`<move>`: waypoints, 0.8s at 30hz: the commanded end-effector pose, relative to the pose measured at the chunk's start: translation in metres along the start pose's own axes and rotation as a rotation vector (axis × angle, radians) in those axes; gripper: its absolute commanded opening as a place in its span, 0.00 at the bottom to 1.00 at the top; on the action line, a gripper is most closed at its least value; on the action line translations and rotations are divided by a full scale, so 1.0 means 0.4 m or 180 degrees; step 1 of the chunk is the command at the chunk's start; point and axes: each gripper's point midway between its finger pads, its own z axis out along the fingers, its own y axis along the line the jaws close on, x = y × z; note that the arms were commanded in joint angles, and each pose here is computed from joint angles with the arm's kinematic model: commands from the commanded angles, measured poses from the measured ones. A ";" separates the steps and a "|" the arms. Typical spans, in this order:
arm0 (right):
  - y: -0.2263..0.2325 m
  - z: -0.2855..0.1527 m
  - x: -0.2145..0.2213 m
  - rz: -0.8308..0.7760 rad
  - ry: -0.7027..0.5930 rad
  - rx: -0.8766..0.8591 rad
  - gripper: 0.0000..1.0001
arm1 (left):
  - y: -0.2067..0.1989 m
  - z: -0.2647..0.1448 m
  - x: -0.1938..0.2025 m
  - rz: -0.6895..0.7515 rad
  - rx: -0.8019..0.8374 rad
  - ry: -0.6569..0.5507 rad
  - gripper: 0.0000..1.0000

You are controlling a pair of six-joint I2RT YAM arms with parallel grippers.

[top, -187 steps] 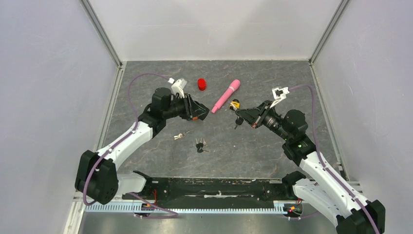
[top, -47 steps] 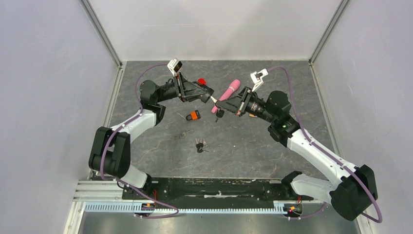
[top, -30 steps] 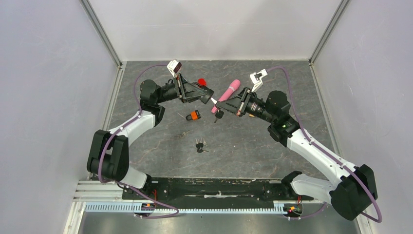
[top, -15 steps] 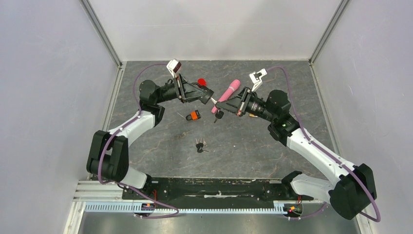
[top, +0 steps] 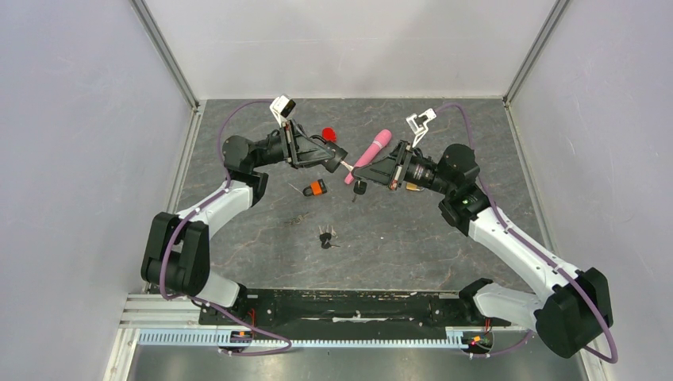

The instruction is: Unlock with the key

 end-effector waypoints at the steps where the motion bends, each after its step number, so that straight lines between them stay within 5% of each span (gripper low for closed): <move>1: 0.013 0.012 -0.053 -0.0152 -0.0209 0.0071 0.00 | -0.069 0.018 0.035 0.0291 0.0209 0.0183 0.02; 24: 0.038 0.015 -0.003 -0.0091 -0.0004 -0.0014 0.00 | -0.036 -0.006 -0.051 0.0269 0.0065 -0.0259 0.02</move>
